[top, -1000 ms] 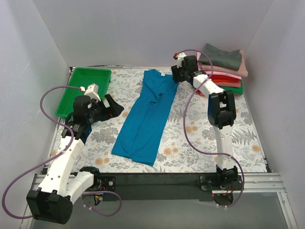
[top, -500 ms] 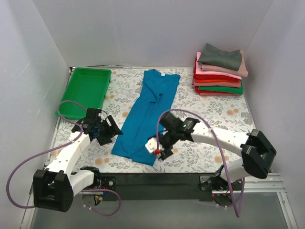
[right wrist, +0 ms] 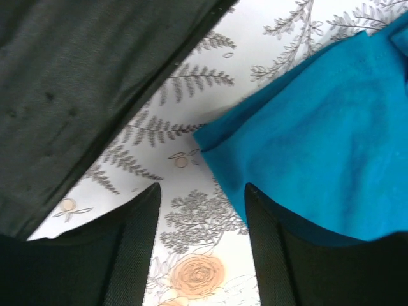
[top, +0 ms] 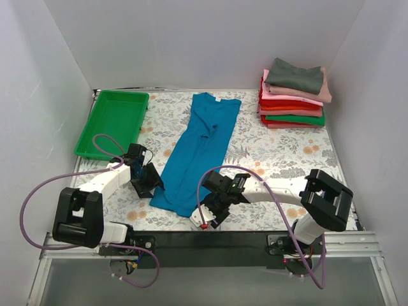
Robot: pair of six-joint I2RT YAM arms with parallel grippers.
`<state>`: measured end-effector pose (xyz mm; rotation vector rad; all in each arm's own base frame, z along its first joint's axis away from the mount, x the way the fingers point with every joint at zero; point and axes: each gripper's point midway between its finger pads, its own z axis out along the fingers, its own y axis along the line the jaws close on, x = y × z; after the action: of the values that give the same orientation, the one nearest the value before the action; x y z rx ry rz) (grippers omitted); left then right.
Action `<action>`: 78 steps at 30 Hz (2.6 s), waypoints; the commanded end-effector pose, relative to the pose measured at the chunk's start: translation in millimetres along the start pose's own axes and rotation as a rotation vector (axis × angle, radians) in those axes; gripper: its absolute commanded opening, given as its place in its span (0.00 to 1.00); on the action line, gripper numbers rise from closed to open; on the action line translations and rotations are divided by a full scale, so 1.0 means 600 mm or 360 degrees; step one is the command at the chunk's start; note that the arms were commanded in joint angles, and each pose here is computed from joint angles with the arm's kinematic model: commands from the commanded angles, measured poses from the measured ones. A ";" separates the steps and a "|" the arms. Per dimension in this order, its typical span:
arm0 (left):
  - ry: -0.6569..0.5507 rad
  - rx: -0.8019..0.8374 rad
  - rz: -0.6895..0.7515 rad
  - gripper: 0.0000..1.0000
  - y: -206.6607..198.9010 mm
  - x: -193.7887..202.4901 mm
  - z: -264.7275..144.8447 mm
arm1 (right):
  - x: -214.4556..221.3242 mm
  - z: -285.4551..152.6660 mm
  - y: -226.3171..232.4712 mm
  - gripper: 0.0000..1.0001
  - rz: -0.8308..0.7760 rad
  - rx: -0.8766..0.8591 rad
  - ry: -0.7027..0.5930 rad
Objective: Fold and stack the t-shirts
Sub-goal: Fold the tshirt
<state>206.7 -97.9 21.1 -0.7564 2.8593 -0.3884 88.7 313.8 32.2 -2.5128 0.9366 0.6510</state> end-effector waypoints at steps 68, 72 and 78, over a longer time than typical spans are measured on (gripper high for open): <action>-0.0147 0.0216 0.0491 0.01 -0.352 -0.325 0.211 | 0.219 -0.360 0.002 0.50 0.1500 0.1213 -0.0555; -0.0215 0.0076 0.0519 0.00 -0.340 -0.356 0.207 | 0.221 -0.358 0.004 0.50 0.1506 0.1211 -0.0557; -0.0351 -0.0050 0.0587 0.23 -0.336 -0.402 0.190 | 0.222 -0.350 0.005 0.50 0.1519 0.1181 -0.0573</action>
<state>541.7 -216.6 22.5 -0.2334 2.6344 -0.4982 239.1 136.4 133.5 -1.1806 1.8112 0.7264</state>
